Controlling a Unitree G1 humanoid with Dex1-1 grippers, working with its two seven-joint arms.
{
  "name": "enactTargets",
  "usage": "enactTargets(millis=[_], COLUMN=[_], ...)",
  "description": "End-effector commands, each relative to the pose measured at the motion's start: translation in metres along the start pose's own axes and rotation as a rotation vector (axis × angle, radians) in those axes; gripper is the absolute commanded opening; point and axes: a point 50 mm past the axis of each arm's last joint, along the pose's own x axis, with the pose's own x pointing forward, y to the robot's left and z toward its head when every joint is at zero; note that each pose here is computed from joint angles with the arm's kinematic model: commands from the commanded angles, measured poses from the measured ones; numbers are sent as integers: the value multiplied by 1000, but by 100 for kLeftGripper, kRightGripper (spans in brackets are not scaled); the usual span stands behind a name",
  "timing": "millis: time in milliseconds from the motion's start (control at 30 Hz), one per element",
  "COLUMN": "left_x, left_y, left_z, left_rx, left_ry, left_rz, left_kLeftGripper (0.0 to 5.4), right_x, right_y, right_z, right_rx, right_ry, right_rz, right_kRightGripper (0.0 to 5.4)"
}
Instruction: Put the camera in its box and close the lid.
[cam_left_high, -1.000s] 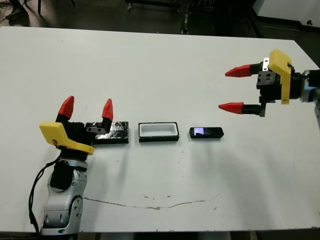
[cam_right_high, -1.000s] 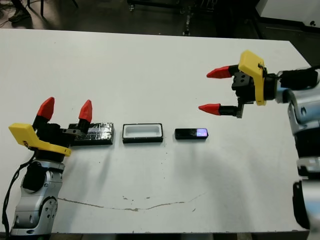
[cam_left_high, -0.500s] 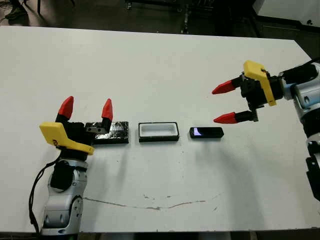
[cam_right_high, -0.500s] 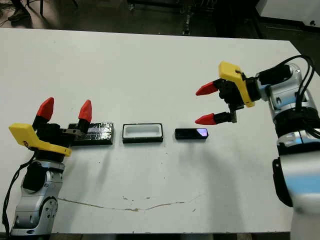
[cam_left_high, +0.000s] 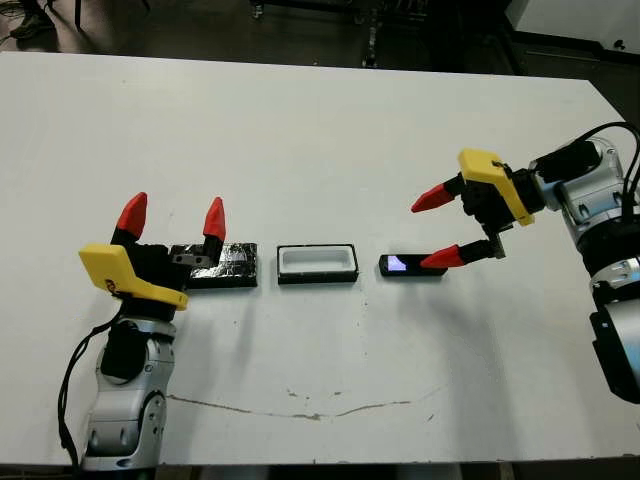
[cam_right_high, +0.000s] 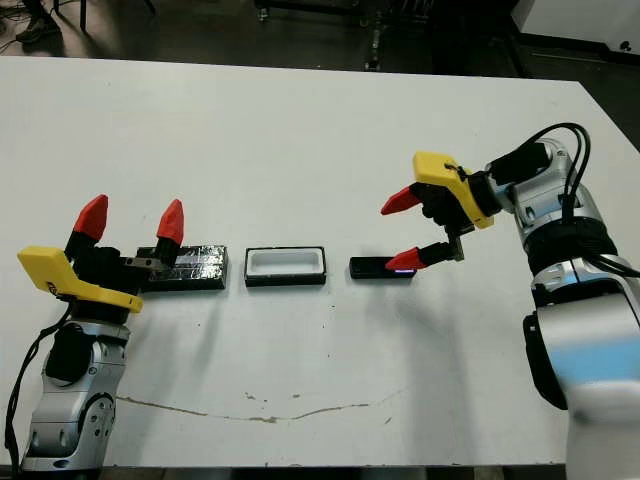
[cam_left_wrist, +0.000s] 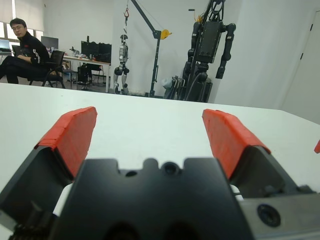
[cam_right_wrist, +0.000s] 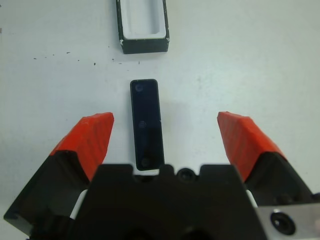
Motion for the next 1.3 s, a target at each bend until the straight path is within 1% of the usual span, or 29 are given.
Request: enactTargets(millis=[33,133,267,333,500,600,800,933,1033,1200,1300], left_x=[0,0,0,0,1,1,0,0,0,0,-1], left_y=[0,0,0,0,0,0,0,0,0,0,1], left_z=[-1,-1,-1,-1,0,0,0,-1,-1,-1,-2], left_rx=[6,0,10,7,6,8,7,7,4,-1,8], left_ry=[14,13,13,10,13,12,12,11,10,12,17], left_rz=[1,3,2,0,0,-2,1,-2,-2,1,3], left_kLeftGripper=[540,540,540,540,540,540,540,540,540,540,540], right_x=[4,8,12,14,17,20,24,27,28,29,30], right_y=[2,3,4,5,7,9,11,13,14,15,16], right_z=[-3,-5,-9,-11,-13,-16,-19,-19,-20,-22,-22], right_rx=[3,17,35,59,36,61,73,21,34,28,28], right_ry=[13,16,47,46,46,44,60,60,60,52,50], right_rz=[18,32,25,36,35,42,41,32,37,28,32], right_kRightGripper=[539,539,539,539,539,539,539,539,539,482,430])
